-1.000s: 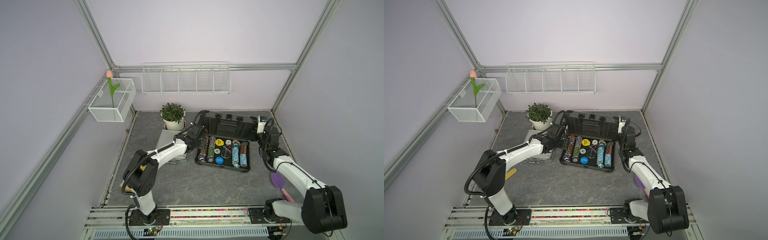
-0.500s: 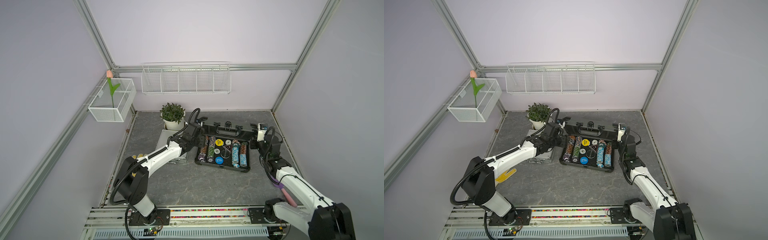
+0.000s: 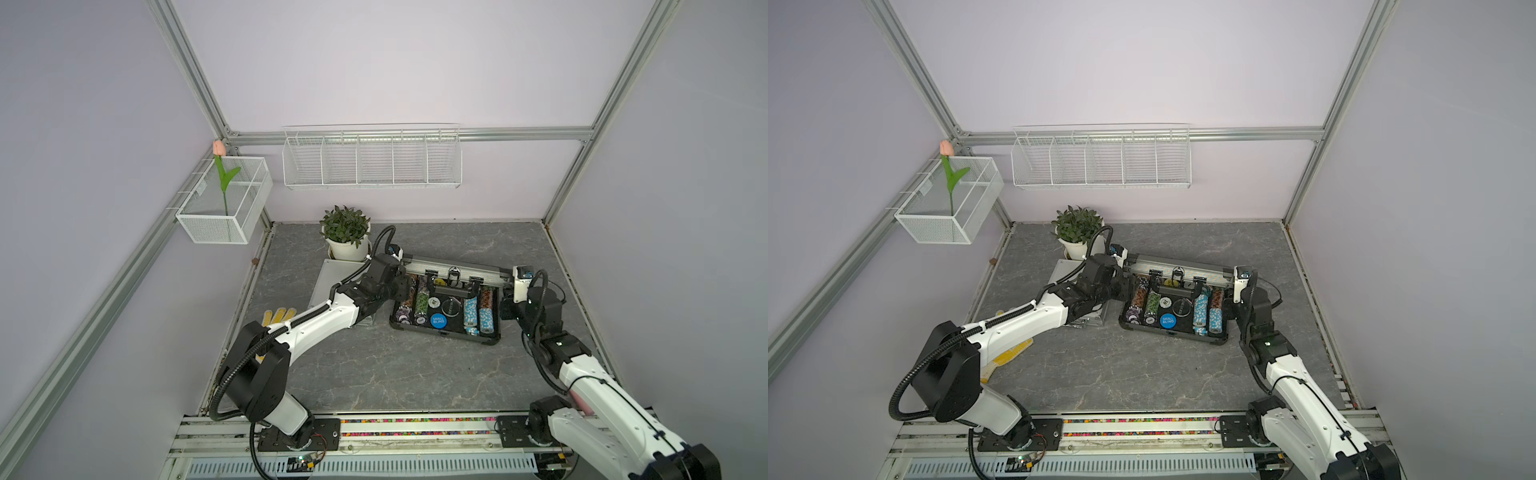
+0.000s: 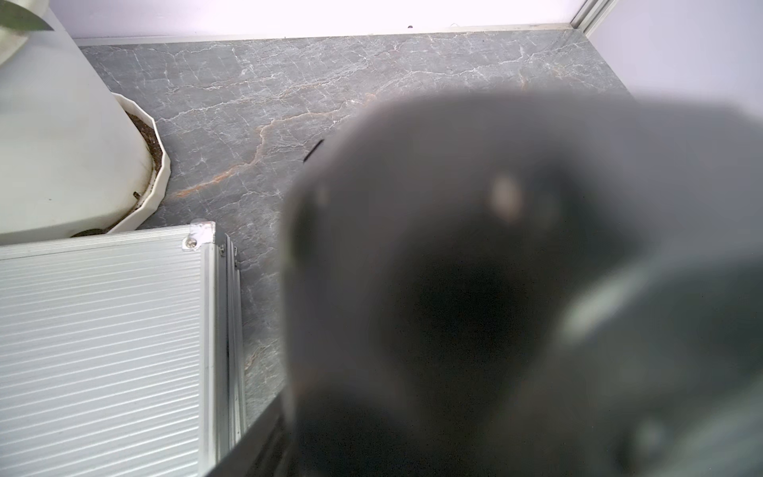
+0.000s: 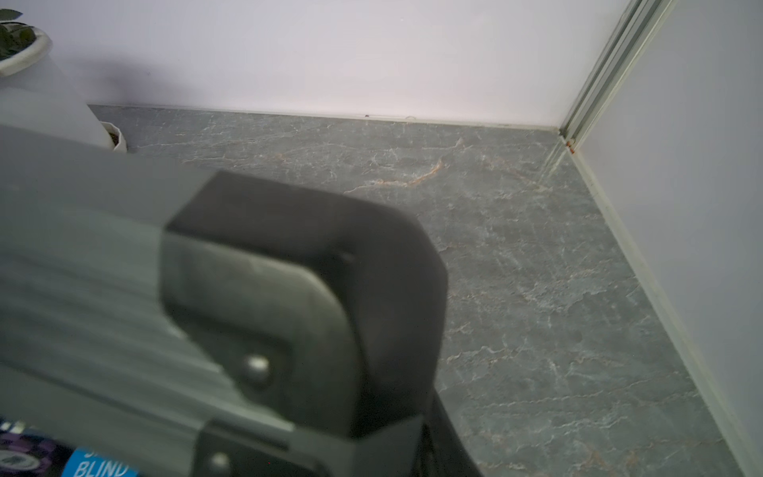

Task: Close the poker set cases
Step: Close the lid of the poker set case.

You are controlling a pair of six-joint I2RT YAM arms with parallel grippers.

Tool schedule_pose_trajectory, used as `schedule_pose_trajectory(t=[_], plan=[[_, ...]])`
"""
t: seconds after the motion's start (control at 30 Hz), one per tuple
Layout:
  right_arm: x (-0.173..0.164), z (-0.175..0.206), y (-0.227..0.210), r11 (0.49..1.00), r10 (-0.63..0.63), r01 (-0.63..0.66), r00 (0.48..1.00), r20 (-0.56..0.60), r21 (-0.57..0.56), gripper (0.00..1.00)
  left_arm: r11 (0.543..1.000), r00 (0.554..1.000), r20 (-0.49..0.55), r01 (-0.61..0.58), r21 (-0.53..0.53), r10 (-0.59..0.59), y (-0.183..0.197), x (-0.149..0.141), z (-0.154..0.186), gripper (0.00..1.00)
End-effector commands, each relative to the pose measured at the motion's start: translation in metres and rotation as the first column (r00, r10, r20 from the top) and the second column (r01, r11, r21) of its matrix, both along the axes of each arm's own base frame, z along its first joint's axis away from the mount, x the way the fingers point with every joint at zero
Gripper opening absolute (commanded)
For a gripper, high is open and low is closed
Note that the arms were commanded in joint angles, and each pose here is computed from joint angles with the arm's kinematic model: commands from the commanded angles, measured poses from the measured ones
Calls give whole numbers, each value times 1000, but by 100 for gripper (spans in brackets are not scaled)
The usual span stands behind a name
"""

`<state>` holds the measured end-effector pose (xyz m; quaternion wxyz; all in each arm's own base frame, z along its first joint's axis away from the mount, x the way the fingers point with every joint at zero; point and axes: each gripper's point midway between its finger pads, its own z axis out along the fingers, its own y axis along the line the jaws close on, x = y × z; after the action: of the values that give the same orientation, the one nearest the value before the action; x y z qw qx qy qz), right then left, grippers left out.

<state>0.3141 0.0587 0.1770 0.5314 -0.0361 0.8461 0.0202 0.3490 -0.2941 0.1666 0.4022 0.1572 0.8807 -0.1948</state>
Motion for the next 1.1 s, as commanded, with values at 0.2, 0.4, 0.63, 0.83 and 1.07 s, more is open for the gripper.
schedule_pose_trajectory(t=[0.2,0.4,0.63,0.83,1.07], plan=[[-16,-6,11,997,39,-36,998,-48,71,52,1000,999,43,-16,-4,16,0,3,8,62],[-28,-10,17,995,62,-54,994,-92,88,63,1000,999,45,-13,24,12,1,3,5,62],[-44,-15,36,983,154,-137,979,-138,124,67,999,999,43,-17,35,15,3,3,2,62],[-57,-25,69,954,288,-265,940,-182,137,67,999,999,42,-21,48,19,5,2,1,62],[-79,-44,121,891,454,-434,863,-220,137,66,998,999,37,-26,56,23,7,2,-1,62]])
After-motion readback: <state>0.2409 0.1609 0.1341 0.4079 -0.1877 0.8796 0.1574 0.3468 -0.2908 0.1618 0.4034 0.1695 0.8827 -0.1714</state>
